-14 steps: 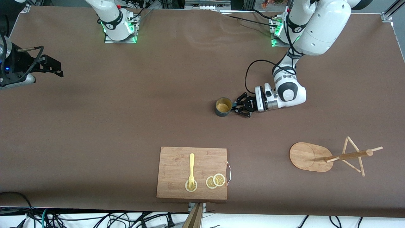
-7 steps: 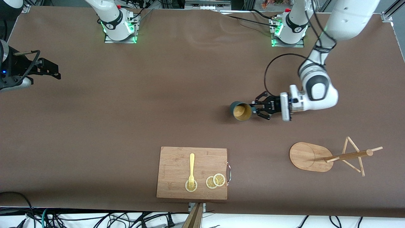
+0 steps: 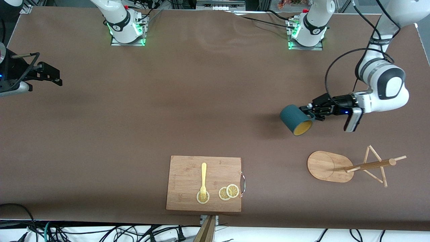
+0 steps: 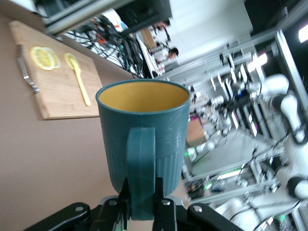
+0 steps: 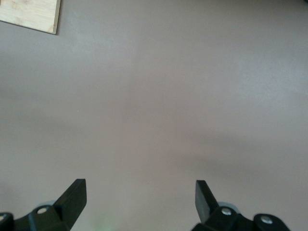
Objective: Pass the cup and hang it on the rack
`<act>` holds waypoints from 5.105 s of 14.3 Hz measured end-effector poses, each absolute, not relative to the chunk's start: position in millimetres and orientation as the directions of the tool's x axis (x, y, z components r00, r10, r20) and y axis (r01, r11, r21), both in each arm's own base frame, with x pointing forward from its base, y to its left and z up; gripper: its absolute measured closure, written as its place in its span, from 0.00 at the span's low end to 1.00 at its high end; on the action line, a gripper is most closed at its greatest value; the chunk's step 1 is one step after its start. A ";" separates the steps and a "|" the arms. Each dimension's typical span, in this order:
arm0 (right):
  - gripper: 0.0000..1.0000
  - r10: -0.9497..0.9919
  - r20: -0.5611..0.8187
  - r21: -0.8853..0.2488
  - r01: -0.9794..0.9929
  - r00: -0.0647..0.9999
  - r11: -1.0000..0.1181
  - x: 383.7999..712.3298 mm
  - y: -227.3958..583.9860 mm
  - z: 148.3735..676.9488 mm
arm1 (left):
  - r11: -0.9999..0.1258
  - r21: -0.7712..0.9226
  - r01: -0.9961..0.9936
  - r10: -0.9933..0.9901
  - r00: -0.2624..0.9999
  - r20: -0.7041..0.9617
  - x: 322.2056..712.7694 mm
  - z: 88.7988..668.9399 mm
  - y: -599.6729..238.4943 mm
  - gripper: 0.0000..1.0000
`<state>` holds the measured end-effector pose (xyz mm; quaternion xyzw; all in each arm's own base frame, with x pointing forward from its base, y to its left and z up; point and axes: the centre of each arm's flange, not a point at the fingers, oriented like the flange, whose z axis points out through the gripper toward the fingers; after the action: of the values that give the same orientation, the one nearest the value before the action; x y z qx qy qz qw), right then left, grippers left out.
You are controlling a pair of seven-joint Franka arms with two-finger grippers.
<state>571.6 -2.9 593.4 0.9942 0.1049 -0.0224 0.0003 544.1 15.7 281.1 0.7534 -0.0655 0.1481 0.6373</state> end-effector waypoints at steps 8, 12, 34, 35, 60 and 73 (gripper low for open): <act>0.00 0.192 -0.050 -0.005 0.192 0.980 -0.981 579.8 -12.9 580.7 | 0.107 0.990 0.092 0.310 0.943 -0.121 543.2 308.2 109.4 0.79; 0.00 0.191 -0.052 -0.006 0.191 0.980 -0.982 580.7 -13.5 578.9 | 0.201 0.970 0.140 0.329 0.923 -0.202 541.4 290.2 140.8 0.79; 0.00 0.191 -0.042 -0.004 0.191 0.981 -0.982 582.0 -13.4 579.7 | 0.362 0.919 0.157 0.445 0.837 -0.319 560.0 196.7 203.2 0.79; 0.00 0.191 -0.041 -0.004 0.191 0.981 -0.982 582.0 -13.4 579.7 | 0.356 0.922 0.153 0.455 0.833 -0.313 561.2 198.0 207.7 0.79; 0.00 0.192 -0.041 -0.004 0.192 0.981 -0.981 582.1 -13.1 579.7 | -0.187 0.960 0.211 0.024 0.977 -0.210 531.2 257.6 233.7 0.00; 0.00 0.192 -0.039 -0.008 0.192 0.981 -0.981 582.2 -12.4 579.7 | -0.826 0.540 -0.161 -0.286 0.945 -0.156 618.9 458.1 115.6 0.00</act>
<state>582.2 -12.4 579.7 0.9951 0.0964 -0.0200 -0.0021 618.9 115.6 458.1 0.9485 -0.1178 -0.1159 0.2702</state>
